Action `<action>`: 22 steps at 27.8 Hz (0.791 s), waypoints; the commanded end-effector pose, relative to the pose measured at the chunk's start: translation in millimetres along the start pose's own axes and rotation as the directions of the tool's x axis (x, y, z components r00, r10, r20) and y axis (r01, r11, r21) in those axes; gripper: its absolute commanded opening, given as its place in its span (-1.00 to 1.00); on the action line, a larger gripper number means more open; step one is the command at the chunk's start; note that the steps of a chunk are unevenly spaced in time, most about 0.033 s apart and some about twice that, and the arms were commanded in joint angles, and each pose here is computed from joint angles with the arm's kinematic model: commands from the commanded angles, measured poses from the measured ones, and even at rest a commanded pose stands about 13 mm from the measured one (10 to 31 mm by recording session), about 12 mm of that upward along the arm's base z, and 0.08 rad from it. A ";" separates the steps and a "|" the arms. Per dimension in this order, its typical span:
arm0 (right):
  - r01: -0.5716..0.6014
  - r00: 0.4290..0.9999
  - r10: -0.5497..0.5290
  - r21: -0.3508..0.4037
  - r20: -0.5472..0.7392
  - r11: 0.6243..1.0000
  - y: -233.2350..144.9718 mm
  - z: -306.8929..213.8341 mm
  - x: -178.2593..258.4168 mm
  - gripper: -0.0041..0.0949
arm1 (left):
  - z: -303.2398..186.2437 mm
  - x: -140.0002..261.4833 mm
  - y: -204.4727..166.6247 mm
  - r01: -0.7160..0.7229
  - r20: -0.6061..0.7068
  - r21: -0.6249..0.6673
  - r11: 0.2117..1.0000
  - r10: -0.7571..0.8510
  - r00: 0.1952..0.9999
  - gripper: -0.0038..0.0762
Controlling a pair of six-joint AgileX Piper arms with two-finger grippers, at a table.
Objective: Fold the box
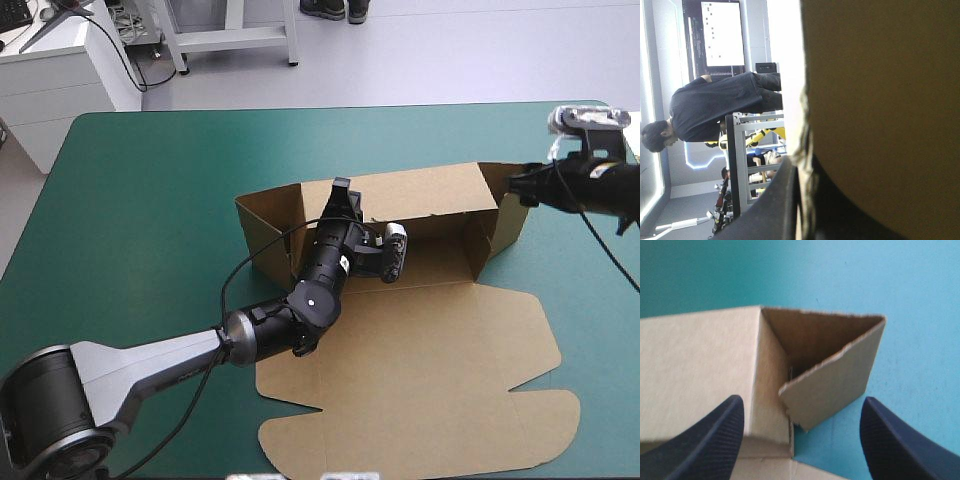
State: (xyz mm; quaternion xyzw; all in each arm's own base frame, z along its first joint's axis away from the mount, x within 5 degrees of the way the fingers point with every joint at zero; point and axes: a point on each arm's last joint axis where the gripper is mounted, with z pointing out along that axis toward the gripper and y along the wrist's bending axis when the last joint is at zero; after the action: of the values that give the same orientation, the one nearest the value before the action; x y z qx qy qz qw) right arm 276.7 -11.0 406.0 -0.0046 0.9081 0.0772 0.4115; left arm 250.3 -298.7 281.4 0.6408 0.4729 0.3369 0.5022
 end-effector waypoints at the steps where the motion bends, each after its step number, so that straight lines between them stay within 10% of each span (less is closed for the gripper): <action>1: 0.013 0.992 -0.016 0.028 0.121 1.000 -7.7 10.5 -51.7 0.31 | -10.4 -11.4 7.3 0.029 0.055 -0.006 1.000 -0.029 0.998 -0.92; 22: 0.106 0.986 -0.095 0.080 -0.137 0.991 -40.4 114.3 -85.1 0.30 | -8.2 -6.2 6.8 0.083 -0.011 -0.030 0.996 -0.083 0.996 -0.92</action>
State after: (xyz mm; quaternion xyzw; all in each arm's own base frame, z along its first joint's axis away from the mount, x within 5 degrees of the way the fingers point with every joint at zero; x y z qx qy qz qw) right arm 436.1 -36.0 355.4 -0.0275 0.9481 0.0374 0.3147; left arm 248.1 -301.5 276.8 0.6291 0.4843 0.3461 0.5000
